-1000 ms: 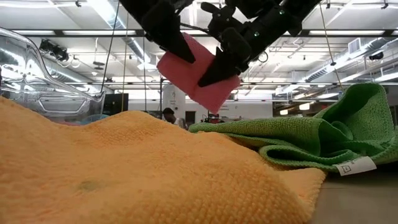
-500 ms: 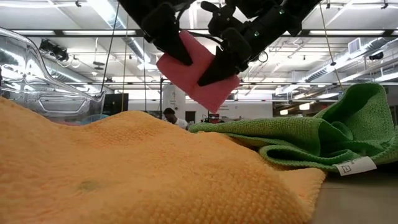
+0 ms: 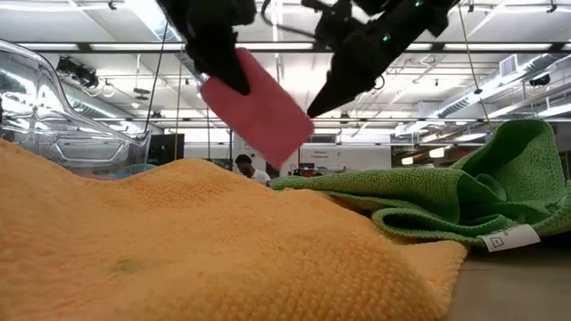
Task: Fold microfiber towels
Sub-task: Put the pink microfiber cloth into the transparent bin
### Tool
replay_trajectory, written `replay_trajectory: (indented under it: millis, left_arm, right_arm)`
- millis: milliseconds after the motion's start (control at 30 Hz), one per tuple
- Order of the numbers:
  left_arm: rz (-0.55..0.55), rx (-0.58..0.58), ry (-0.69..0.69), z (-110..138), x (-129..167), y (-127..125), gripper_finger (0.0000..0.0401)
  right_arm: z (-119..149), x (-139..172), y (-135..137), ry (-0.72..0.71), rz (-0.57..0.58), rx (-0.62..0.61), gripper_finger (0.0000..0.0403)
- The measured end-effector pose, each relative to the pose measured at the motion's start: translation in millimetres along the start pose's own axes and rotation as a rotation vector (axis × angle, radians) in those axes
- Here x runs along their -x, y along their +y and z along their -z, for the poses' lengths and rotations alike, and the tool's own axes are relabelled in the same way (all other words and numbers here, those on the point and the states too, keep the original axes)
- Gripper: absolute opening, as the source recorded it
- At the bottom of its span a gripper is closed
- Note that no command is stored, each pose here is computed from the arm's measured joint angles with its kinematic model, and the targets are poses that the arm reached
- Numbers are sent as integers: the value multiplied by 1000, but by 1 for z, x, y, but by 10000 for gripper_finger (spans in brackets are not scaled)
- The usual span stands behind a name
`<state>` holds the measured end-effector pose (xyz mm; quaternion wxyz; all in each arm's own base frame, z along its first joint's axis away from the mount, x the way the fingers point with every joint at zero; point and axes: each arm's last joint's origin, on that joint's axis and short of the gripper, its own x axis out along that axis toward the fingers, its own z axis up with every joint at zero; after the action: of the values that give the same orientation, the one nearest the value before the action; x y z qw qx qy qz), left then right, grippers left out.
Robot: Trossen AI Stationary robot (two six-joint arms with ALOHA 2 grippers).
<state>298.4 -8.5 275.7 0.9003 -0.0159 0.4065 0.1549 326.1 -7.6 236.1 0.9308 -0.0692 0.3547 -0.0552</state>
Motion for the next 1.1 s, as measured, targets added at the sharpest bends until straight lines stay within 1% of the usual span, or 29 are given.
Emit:
replay_trajectory:
  millis: [67, 200, 367, 433, 500, 600, 700, 833, 967, 1000, 1100]
  left_arm:
    - [40, 43, 0, 1, 9, -1, 20]
    - [133, 112, 52, 8, 30, -1, 17]
    - [198, 260, 141, 20, 57, 4, 28]
    - [240, 294, 163, 25, 70, 3, 27]
    - [308, 296, 205, 31, 82, 3, 20]
    - [406, 288, 303, 42, 97, 6, 18]
    - [466, 289, 425, 53, 108, 10, 29]
    - [508, 313, 582, 64, 114, 12, 35]
    - [476, 308, 716, 72, 112, 11, 18]
    - [482, 304, 742, 73, 110, 10, 18]
    - [561, 280, 810, 72, 104, 5, 18]
  right_arm:
    - [-1, 12, -2, 6, 0, -1, 205]
    - [-3, 29, -8, 0, 27, -26, 203]
    - [-4, 33, -13, -14, 42, -42, 200]
    - [-3, 32, -12, -6, 42, -41, 200]
    - [-3, 28, -12, -1, 41, -36, 200]
    - [-2, 24, -13, 1, 46, -31, 200]
    - [-2, 22, -16, -3, 54, -31, 200]
    - [-3, 22, -22, -18, 71, -52, 200]
    - [-2, 21, -26, -18, 81, -64, 200]
    - [-2, 21, -27, -16, 83, -67, 200]
    - [-3, 21, -29, -25, 90, -76, 200]
